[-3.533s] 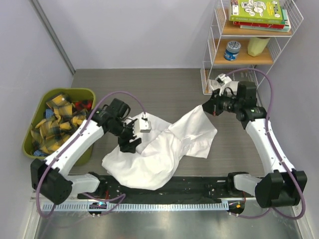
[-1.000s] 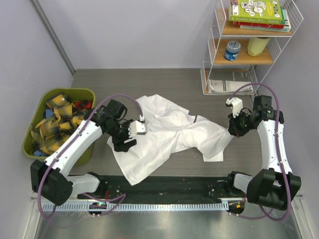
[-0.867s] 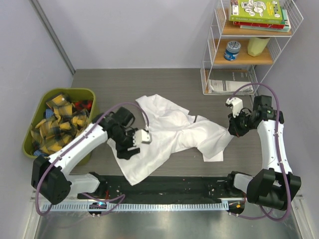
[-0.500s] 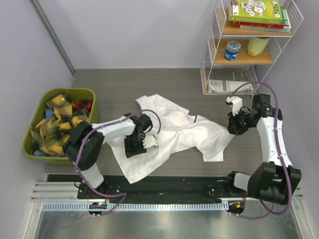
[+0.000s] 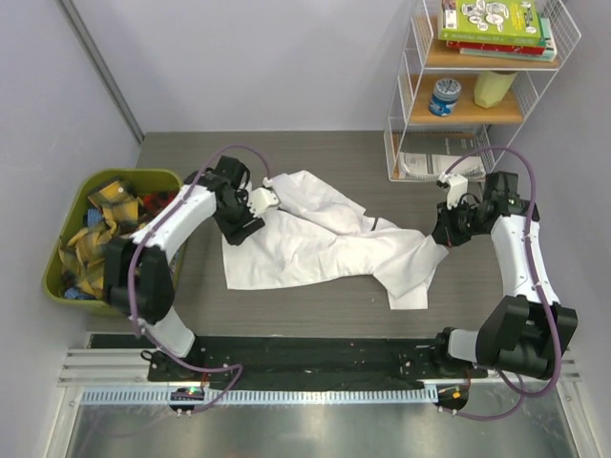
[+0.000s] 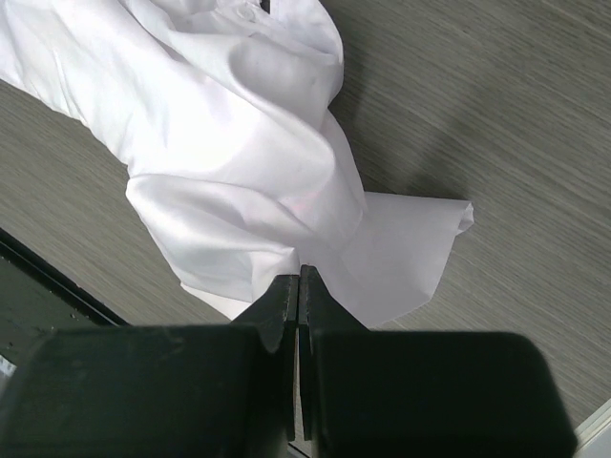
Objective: Fold and stack the long sleeve shirts
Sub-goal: Flatten the shirt out
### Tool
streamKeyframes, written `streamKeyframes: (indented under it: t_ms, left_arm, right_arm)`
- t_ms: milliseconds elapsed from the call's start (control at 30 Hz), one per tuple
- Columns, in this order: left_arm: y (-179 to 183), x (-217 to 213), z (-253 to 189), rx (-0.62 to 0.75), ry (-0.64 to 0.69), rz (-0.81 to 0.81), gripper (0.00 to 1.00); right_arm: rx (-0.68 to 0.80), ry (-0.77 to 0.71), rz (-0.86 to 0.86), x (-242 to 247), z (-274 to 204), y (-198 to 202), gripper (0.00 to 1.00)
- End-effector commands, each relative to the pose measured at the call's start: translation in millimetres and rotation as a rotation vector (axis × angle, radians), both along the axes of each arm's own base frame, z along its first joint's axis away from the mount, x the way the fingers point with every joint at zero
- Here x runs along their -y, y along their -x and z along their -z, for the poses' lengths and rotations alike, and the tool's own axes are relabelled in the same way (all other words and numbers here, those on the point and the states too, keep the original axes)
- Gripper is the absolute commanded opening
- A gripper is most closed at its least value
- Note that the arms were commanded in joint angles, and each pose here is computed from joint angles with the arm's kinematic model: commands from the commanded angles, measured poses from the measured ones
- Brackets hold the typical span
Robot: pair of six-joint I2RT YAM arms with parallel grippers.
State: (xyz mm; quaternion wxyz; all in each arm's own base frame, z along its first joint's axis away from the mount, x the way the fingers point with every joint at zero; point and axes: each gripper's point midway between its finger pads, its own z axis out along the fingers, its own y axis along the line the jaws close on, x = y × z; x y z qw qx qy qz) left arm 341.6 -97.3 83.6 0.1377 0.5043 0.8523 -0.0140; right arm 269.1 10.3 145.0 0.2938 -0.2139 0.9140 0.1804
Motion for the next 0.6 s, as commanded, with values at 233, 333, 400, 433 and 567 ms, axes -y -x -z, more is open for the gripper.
streamKeyframes:
  t_ms: [233,333,400,433,567]
  left_arm:
    - [135.5,7.4,-2.5,-0.112,0.066,0.236,0.61]
    - [141.0,12.8,11.4,-0.117,0.021,0.262,0.59]
    - [135.4,14.4,21.9,-0.095,0.0,0.255,0.55]
    - [133.4,16.3,25.5,-0.086,-0.007,0.254,0.54]
    - [119.6,16.5,41.4,-0.048,-0.065,0.259,0.52]
  right_arm:
    - [0.092,-0.027,0.02,-4.7,-24.4,-7.3,0.01]
    - [0.096,-0.024,0.021,-4.1,-26.7,-7.6,0.01]
    - [0.097,-0.024,0.022,-4.3,-28.9,-7.0,0.01]
    - [0.101,-0.021,0.023,-3.9,-30.2,-7.4,0.01]
    - [0.105,-0.019,0.022,-3.8,-32.6,-6.7,0.01]
